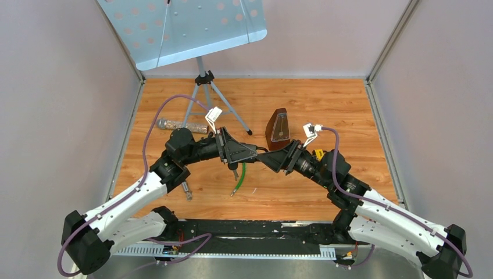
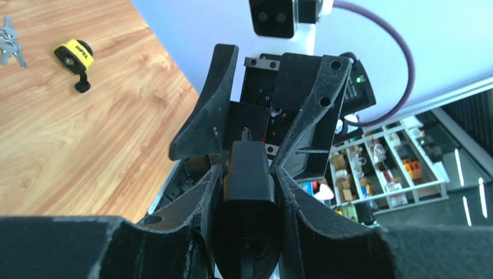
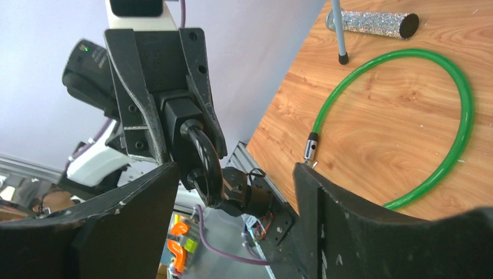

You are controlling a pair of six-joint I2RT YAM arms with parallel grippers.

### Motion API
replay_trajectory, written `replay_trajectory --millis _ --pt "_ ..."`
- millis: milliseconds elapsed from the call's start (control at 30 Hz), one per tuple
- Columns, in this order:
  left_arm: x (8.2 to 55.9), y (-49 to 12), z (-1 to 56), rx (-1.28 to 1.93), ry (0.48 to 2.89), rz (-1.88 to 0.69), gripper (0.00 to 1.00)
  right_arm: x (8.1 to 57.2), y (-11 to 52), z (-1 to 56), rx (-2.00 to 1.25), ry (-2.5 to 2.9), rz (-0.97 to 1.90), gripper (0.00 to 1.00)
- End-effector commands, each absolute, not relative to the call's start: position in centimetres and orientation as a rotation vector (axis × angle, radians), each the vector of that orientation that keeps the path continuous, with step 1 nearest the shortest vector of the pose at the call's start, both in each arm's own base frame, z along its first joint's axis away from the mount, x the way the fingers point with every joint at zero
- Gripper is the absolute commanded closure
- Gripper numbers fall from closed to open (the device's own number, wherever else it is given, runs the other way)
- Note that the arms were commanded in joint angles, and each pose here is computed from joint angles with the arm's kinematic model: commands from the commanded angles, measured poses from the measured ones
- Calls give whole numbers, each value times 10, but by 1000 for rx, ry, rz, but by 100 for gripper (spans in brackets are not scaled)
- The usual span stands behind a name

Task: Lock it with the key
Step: Lock the lock.

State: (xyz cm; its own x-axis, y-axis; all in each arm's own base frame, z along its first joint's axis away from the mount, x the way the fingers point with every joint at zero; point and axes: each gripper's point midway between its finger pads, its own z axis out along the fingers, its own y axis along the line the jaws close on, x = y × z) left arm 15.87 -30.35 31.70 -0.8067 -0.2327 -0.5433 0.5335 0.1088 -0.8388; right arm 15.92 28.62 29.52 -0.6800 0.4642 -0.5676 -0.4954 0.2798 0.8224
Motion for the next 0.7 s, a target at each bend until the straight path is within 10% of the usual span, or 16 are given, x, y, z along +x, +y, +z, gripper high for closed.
replay_trajectory --millis 0,667 --pt "168 -293 359 158 1639 -1796 100 155 283 338 61 1614 1657 25" --pt "161 -283 384 92 1538 -1874 98 166 294 365 91 1538 1703 62"
